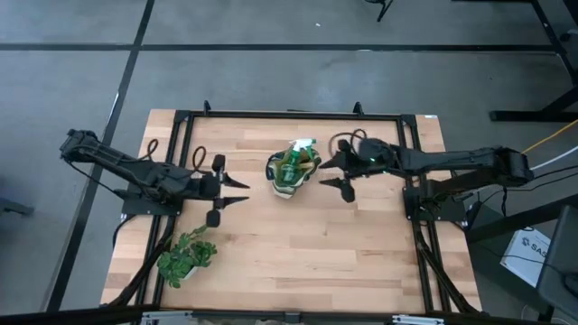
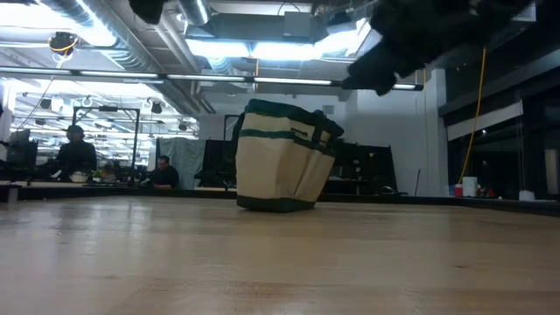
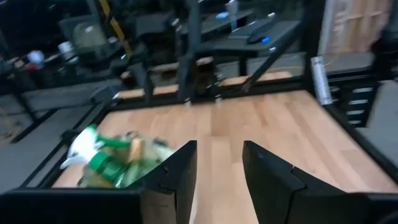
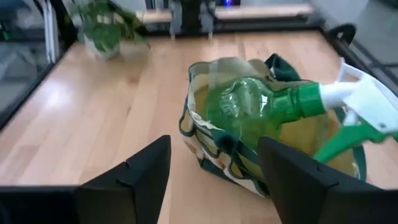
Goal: Pick & Place Garden tools in Gardening bag
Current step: Return to Home Position
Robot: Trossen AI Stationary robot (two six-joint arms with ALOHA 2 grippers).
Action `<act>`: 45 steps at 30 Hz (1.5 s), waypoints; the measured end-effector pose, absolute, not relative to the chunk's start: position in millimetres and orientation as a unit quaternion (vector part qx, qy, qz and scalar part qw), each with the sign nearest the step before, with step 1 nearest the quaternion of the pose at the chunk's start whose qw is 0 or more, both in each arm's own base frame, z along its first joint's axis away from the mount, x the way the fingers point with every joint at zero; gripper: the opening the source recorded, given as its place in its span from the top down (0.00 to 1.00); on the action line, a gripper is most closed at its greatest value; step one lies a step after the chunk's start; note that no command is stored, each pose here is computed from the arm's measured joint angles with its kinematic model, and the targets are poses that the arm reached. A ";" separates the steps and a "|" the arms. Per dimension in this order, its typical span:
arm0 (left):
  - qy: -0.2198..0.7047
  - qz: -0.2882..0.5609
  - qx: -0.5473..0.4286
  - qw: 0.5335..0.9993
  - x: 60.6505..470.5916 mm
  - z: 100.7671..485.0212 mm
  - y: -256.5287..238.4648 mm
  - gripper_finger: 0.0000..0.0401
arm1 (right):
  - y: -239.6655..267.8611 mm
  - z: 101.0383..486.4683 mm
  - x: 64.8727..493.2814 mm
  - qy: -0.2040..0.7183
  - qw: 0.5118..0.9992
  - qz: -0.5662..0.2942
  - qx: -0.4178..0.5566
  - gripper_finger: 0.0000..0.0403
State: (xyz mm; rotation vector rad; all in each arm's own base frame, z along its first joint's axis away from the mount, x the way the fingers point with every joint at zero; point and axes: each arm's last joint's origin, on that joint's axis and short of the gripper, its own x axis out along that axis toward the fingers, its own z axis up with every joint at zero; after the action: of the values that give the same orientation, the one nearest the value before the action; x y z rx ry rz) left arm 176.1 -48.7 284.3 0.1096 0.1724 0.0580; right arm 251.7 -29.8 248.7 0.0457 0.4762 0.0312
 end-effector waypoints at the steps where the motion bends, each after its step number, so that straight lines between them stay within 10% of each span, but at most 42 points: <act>1: 0.081 0.018 0.058 0.995 174.6 285.6 -50.1 0.69 | -28.7 243.1 244.8 0.222 0.974 0.014 0.027 0.40; 45: -0.033 0.049 0.031 0.998 144.9 213.4 -42.7 0.69 | -19.2 181.8 159.1 0.076 0.996 0.024 -0.034 0.42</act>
State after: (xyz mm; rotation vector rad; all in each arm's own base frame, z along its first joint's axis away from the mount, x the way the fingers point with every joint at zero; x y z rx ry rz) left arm 144.9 -42.7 213.4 0.0621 -0.0653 0.0981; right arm 159.1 -19.2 181.8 -0.0674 0.1516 0.0476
